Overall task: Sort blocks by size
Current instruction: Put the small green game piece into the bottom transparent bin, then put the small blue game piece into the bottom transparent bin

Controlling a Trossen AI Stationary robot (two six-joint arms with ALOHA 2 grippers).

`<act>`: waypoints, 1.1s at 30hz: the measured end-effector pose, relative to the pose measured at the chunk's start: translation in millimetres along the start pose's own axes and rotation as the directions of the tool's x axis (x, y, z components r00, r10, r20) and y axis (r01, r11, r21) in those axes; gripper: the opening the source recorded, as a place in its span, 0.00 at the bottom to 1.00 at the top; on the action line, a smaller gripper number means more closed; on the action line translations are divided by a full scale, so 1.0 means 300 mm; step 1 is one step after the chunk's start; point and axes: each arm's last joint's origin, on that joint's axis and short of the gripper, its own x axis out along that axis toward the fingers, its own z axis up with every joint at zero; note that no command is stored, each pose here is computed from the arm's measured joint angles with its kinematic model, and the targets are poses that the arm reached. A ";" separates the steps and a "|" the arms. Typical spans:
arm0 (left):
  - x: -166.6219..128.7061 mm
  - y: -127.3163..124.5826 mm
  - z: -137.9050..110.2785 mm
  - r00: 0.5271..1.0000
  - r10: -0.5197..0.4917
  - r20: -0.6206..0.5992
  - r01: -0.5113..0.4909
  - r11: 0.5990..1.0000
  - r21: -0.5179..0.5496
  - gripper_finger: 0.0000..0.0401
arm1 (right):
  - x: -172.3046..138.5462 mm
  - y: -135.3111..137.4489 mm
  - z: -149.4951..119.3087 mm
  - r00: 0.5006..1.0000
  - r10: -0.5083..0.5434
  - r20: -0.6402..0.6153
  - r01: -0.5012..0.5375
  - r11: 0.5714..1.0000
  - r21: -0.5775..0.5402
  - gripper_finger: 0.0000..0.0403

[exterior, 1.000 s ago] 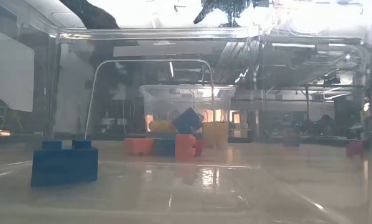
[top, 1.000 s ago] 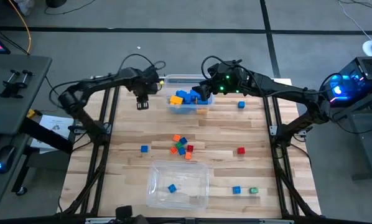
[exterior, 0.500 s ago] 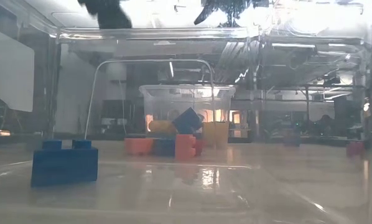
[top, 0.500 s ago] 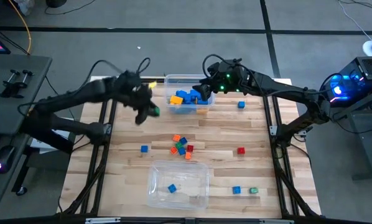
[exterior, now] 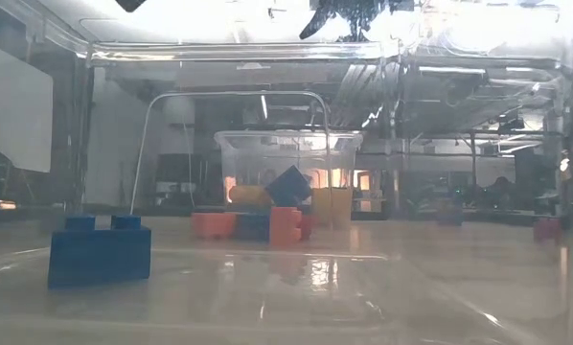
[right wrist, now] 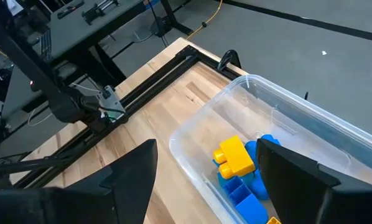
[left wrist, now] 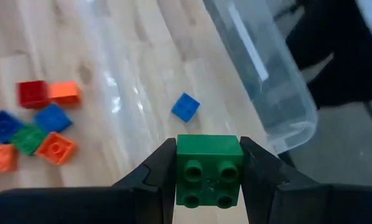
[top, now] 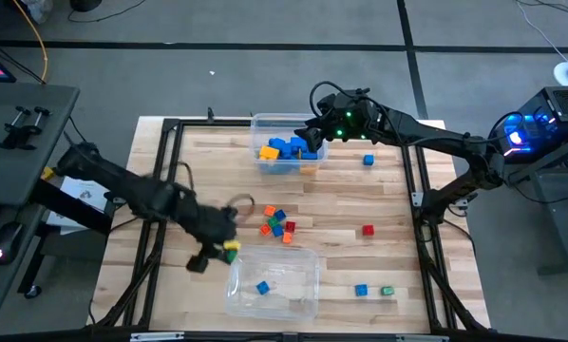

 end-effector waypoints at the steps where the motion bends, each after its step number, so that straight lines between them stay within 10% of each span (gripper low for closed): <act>1: 0.028 -0.007 0.002 1.000 -0.005 -0.019 0.005 1.000 0.019 0.26 | 0.000 0.000 0.000 1.000 0.000 0.000 0.000 1.000 0.000 0.66; 15: 0.135 0.031 0.023 0.995 -0.060 -0.076 0.052 0.994 -0.094 0.55 | 0.000 0.000 0.000 1.000 0.000 -0.001 0.000 1.000 0.000 0.66; 21: -0.021 0.106 -0.016 0.938 0.145 -0.315 -0.191 0.974 -0.121 0.56 | 0.000 -0.001 -0.003 1.000 -0.004 -0.008 0.004 1.000 -0.007 0.66; 26: -0.108 0.132 -0.131 0.928 0.244 -0.281 -0.292 0.945 -0.144 0.56 | 0.000 -0.001 -0.003 1.000 -0.004 -0.008 0.004 1.000 -0.008 0.66; 33: 0.037 0.189 -0.329 0.943 0.199 -0.267 -0.283 0.902 -0.325 0.56 | 0.000 -0.001 -0.003 1.000 -0.004 -0.009 0.004 1.000 -0.008 0.66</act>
